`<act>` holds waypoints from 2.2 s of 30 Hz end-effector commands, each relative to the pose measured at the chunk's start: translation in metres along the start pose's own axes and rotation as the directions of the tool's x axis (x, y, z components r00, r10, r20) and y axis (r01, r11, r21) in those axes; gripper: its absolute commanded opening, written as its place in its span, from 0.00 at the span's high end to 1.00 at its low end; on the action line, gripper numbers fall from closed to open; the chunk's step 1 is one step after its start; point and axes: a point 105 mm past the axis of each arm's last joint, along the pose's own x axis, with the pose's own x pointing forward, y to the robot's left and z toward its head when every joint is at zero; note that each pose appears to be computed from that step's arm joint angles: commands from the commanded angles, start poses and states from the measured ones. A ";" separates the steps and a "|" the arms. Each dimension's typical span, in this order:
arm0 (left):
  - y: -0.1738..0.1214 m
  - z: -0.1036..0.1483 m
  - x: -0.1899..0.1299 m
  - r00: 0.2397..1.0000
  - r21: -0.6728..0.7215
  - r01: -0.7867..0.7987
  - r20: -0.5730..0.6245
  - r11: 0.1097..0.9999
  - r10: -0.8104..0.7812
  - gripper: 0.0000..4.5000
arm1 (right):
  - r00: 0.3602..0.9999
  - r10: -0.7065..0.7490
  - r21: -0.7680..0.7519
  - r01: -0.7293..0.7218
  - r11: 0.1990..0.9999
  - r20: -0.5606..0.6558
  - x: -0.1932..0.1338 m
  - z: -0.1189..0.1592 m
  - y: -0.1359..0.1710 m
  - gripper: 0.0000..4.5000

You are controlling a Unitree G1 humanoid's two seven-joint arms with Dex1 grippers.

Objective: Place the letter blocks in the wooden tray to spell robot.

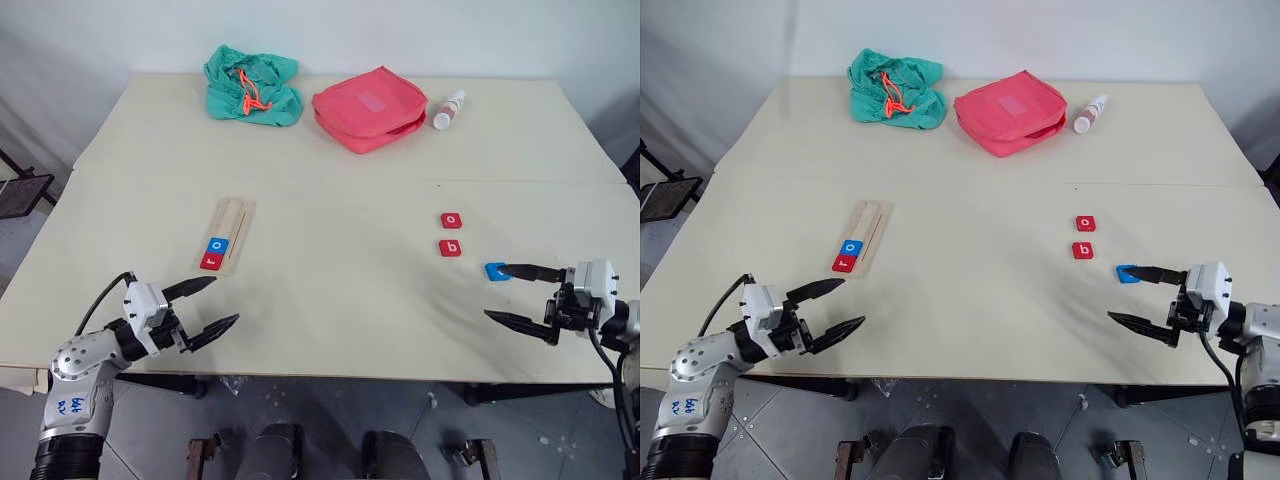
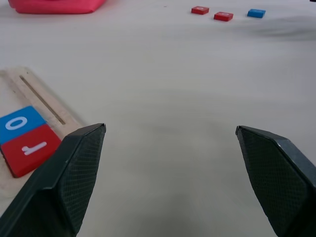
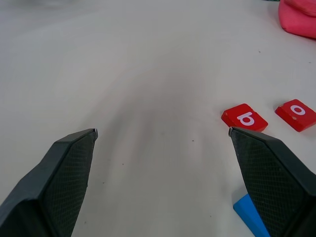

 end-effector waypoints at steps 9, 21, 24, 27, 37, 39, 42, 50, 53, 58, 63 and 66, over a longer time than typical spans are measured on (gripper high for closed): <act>-0.008 0.013 -0.008 0.999 0.035 -0.037 -0.035 0.999 0.038 0.00 | 0.997 0.059 -0.026 -0.058 0.998 0.039 0.014 0.014 -0.009 0.01; -0.017 0.017 -0.037 0.963 0.066 -0.175 -0.194 0.982 0.184 0.00 | 0.979 0.183 -0.062 -0.179 0.982 0.084 0.054 0.036 -0.014 0.01; 0.005 0.018 -0.033 0.903 0.100 -0.343 -0.240 0.934 0.357 0.00 | 0.976 0.197 -0.067 -0.191 0.979 0.097 0.062 0.040 -0.017 0.01; 0.014 0.023 -0.021 0.861 0.090 -0.433 -0.252 0.897 0.441 0.00 | 0.973 0.207 -0.067 -0.200 0.977 0.102 0.065 0.042 -0.018 0.01; 0.027 0.024 0.013 0.751 0.032 -0.590 -0.346 0.807 0.562 0.00 | 0.967 0.237 -0.061 -0.232 0.971 0.098 0.069 0.044 -0.014 0.01; 0.036 0.024 0.017 0.721 0.022 -0.625 -0.367 0.780 0.588 0.00 | 0.967 0.238 -0.059 -0.233 0.971 0.094 0.069 0.044 -0.014 0.01; 0.044 0.026 0.022 0.694 -0.005 -0.665 -0.372 0.747 0.616 0.00 | 0.967 0.239 -0.057 -0.235 0.970 0.090 0.068 0.043 -0.014 0.01; 0.053 0.019 0.038 0.680 -0.020 -0.667 -0.427 0.745 0.596 0.00 | 0.965 0.243 -0.052 -0.239 0.970 0.096 0.066 0.042 -0.010 0.01; 0.055 0.015 0.040 0.655 -0.035 -0.685 -0.467 0.728 0.594 0.00 | 0.963 0.245 -0.049 -0.240 0.969 0.117 0.066 0.044 -0.010 0.01; 0.052 0.013 0.045 0.657 -0.042 -0.676 -0.487 0.735 0.576 0.00 | 0.964 0.238 -0.046 -0.234 0.971 0.115 0.065 0.042 -0.010 0.01; 0.047 0.007 0.048 0.648 -0.053 -0.665 -0.536 0.745 0.540 0.00 | 0.965 0.229 -0.031 -0.226 0.974 0.128 0.062 0.044 -0.012 0.01; 0.044 0.004 0.048 0.638 -0.053 -0.665 -0.558 0.745 0.530 0.00 | 0.966 0.203 0.009 -0.207 0.978 0.163 0.059 0.045 -0.016 0.01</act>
